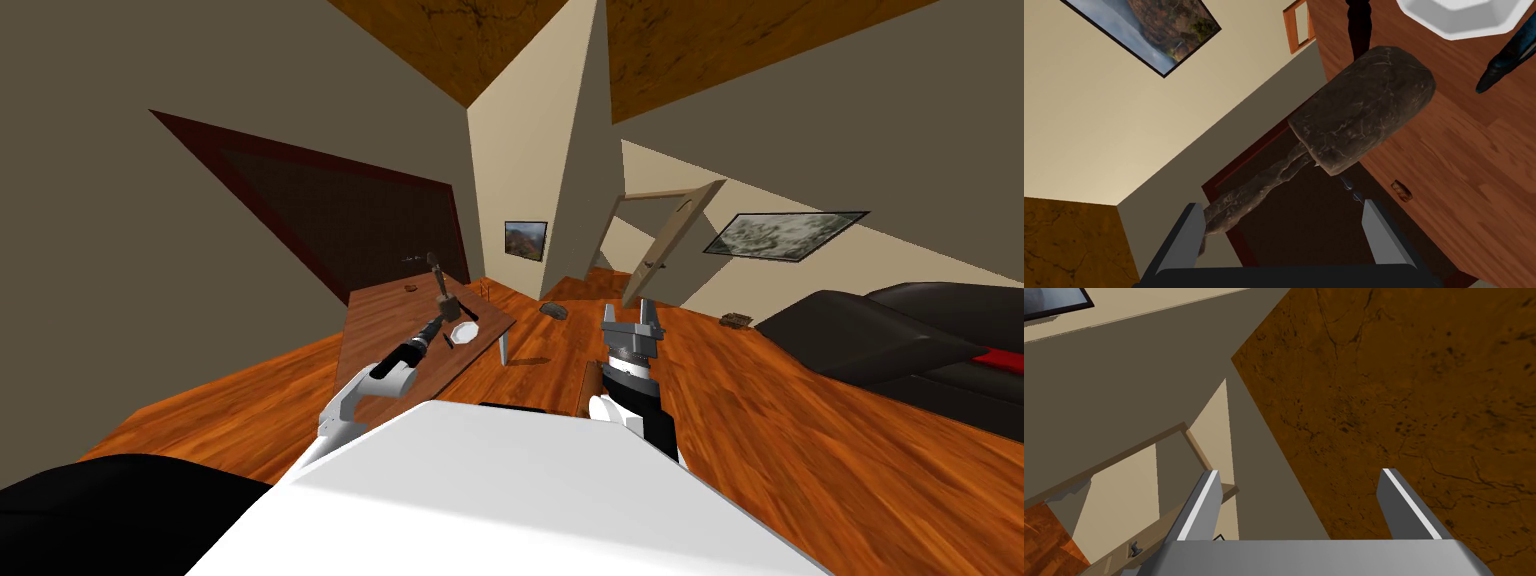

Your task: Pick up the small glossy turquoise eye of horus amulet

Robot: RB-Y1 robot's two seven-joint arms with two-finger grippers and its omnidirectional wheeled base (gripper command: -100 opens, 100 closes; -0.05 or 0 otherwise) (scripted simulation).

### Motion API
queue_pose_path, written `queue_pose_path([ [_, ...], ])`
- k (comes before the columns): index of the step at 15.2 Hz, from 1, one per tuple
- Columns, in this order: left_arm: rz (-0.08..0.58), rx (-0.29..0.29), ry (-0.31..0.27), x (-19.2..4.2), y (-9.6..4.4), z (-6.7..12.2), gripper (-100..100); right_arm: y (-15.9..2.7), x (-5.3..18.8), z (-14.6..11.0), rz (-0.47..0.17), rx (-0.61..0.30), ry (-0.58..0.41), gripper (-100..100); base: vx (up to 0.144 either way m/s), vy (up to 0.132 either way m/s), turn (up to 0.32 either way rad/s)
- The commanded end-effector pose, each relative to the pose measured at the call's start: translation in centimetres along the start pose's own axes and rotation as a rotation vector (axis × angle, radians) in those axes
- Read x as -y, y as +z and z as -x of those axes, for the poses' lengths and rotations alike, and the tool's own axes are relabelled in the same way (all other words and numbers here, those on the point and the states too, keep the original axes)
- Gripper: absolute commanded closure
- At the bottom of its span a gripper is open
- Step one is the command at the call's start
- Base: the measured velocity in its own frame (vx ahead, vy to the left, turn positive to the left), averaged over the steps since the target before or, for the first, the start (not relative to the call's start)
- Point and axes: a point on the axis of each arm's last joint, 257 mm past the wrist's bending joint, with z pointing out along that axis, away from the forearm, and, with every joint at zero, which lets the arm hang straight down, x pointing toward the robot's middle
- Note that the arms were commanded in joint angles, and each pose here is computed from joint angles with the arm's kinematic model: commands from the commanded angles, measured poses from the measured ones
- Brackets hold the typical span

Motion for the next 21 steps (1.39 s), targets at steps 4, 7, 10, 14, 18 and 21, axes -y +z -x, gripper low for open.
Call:
queue_pose_path([
  [4,0.141,-0.042,0.042,-4.6,0.2,-0.4,-100,0.0,0.0,0.0,0.0,0.0,0.0,0,0.054,-0.027,-0.059],
  [7,0.21,-0.063,0.063,-6.9,0.1,-0.4,-100,0.0,0.0,0.0,0.0,0.0,0.0,0,0.051,-0.011,-0.047],
  [10,0.28,-0.085,0.083,-9.2,-0.1,-0.5,-100,0.0,0.0,0.0,0.0,0.0,0.0,0,0.048,-0.02,-0.048],
  [14,0.348,-0.108,0.102,-11.4,-0.5,-0.5,-100,0.0,0.0,0.0,0.0,0.0,0.0,0,0.043,-0.02,-0.045],
  [18,0.465,-0.148,0.134,-15.2,-1.4,-0.3,-100,0.0,0.0,0.0,0.0,0.0,0.0,0,0.055,-0.021,-0.055],
  [21,0.538,-0.176,0.147,-17.3,-2.3,-0.3,-100,0.0,0.0,0.0,0.0,0.0,0.0,0,0.06,-0.014,-0.072],
])
